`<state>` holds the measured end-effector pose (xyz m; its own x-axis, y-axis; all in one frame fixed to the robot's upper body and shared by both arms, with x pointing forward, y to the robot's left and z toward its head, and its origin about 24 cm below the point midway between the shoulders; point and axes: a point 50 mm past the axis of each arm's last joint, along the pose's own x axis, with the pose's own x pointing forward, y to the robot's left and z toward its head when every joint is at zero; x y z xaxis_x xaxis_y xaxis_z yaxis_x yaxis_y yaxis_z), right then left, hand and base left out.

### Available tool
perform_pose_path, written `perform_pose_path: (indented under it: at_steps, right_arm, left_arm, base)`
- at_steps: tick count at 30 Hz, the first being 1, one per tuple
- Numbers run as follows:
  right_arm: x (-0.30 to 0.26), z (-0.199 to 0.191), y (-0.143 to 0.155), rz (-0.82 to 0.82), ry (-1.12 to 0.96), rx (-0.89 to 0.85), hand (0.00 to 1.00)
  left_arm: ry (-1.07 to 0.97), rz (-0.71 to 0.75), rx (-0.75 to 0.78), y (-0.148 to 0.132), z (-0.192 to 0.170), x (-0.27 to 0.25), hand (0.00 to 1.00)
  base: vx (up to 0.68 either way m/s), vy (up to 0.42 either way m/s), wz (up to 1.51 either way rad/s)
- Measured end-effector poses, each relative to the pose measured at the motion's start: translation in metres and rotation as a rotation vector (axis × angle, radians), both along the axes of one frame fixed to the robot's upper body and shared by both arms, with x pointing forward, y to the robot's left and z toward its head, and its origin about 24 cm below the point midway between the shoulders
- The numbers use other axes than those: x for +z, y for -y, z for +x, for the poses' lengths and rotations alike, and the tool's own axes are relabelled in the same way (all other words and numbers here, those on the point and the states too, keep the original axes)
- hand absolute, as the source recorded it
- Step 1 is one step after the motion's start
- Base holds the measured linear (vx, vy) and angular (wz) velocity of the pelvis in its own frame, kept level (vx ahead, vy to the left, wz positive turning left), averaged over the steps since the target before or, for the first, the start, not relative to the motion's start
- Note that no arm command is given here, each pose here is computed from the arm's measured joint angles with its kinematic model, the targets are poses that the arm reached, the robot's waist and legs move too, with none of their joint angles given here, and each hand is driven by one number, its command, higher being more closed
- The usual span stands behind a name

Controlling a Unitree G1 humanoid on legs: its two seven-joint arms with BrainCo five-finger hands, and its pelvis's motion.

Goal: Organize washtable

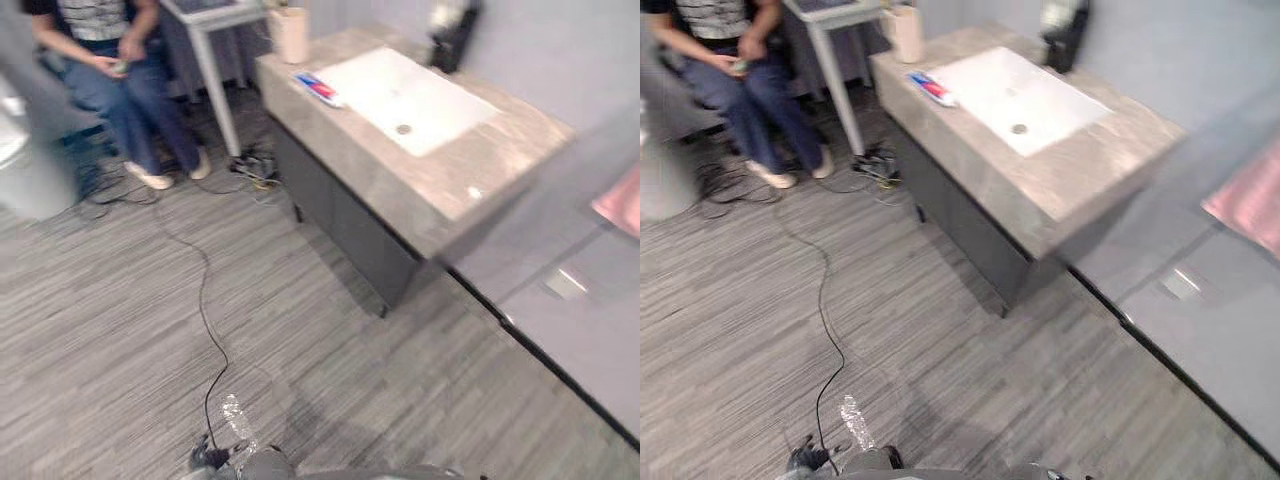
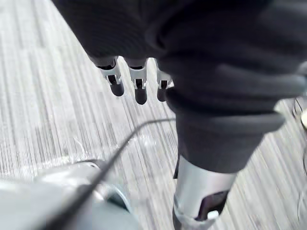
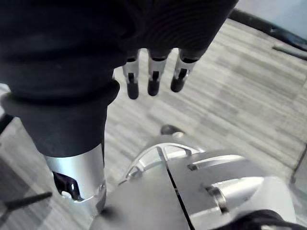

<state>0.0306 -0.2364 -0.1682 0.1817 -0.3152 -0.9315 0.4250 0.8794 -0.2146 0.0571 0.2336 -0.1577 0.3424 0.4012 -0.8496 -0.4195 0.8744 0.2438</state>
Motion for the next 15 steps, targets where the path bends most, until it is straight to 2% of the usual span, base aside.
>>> perform_pose_path:
  at_steps: [3,5,6,11,15]
  right_arm:
    - [0.002,-0.012,0.010,0.000,-0.005,-0.035,0.00]
    - [-0.004,-0.003,-0.017,0.078,0.032,-0.061,0.00]
    - [-0.004,0.000,-0.021,0.090,0.042,-0.071,0.00]
    - [-0.001,0.009,-0.021,0.078,0.098,-0.069,0.00]
    - [0.001,0.000,-0.015,0.059,0.088,-0.079,0.00]
  left_arm:
    - [-0.038,-0.044,-0.010,0.009,-0.012,-0.005,0.00]
    - [-0.078,-0.010,-0.015,-0.005,-0.025,-0.003,0.00]
    - [-0.085,-0.010,-0.022,-0.006,-0.027,-0.003,0.00]
    - [-0.077,-0.064,-0.074,0.014,-0.023,-0.007,0.00]
    - [-0.082,-0.077,-0.054,0.019,-0.030,-0.008,0.00]
  base:
    - [0.14,0.375,1.63]
    - [0.21,0.172,1.51]
    - [0.22,0.128,1.14]
    - [0.31,0.014,0.83]
    - [0.57,-0.171,0.80]
